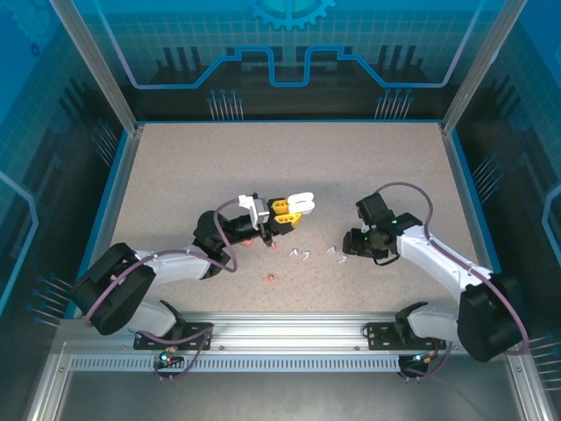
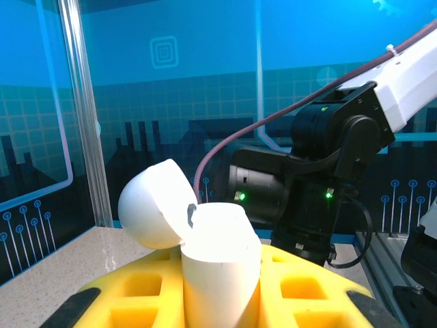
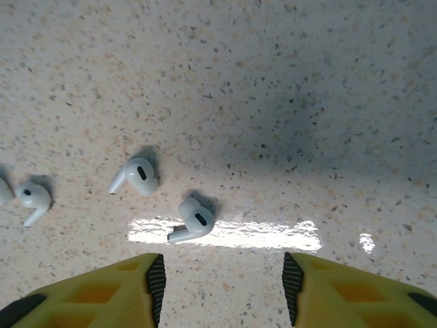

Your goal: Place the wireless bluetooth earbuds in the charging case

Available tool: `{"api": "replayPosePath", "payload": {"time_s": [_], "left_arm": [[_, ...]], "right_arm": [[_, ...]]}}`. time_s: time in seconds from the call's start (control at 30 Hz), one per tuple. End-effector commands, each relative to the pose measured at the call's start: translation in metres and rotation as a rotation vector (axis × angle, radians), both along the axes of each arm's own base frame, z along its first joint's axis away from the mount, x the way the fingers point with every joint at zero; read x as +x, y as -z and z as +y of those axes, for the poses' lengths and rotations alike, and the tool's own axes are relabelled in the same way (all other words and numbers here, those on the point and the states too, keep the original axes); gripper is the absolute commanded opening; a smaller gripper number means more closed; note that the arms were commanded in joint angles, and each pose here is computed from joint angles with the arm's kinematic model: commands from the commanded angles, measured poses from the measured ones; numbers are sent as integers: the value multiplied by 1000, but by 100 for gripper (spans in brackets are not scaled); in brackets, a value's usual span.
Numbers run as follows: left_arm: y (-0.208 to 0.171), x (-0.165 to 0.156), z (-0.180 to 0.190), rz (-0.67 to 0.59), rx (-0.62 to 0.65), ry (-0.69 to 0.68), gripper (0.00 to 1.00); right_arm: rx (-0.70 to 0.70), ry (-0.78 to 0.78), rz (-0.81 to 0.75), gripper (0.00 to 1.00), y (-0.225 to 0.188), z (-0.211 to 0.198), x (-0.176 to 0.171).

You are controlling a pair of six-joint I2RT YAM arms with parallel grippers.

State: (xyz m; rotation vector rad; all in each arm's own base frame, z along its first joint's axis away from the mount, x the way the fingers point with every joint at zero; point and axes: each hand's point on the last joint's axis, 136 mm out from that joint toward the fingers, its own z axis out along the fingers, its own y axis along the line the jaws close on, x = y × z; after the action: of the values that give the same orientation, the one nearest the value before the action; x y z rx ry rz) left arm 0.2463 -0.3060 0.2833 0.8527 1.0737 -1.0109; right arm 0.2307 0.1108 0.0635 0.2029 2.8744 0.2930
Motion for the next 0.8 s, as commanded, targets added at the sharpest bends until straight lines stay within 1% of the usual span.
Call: {"api": "replayPosePath", "payload": {"time_s": [0.0,0.27,0.47,0.5,0.57,0.77], "left_arm": [[-9,-8,-2,-47,-23,30,0],[-9,-8,-2,-48,-23,32,0],[-8,-8,-2,-49,-19,32,0],[-8,-8,-2,-48,-20,31,0],[-9,-9,-2,-49,-22,31,0],[-9,-10,0,-54,-22,28,0]], "right_arm": [[12,2,37,49,9,9,-1],[-15,-16,105,47,25,22,0],[-22,-33,121,47,34,31,2],[-26,-33,120,46,34,31,3],[-36,-37,124,42,35,32,4],[-53,-47,134,41,39,34,5]]}}
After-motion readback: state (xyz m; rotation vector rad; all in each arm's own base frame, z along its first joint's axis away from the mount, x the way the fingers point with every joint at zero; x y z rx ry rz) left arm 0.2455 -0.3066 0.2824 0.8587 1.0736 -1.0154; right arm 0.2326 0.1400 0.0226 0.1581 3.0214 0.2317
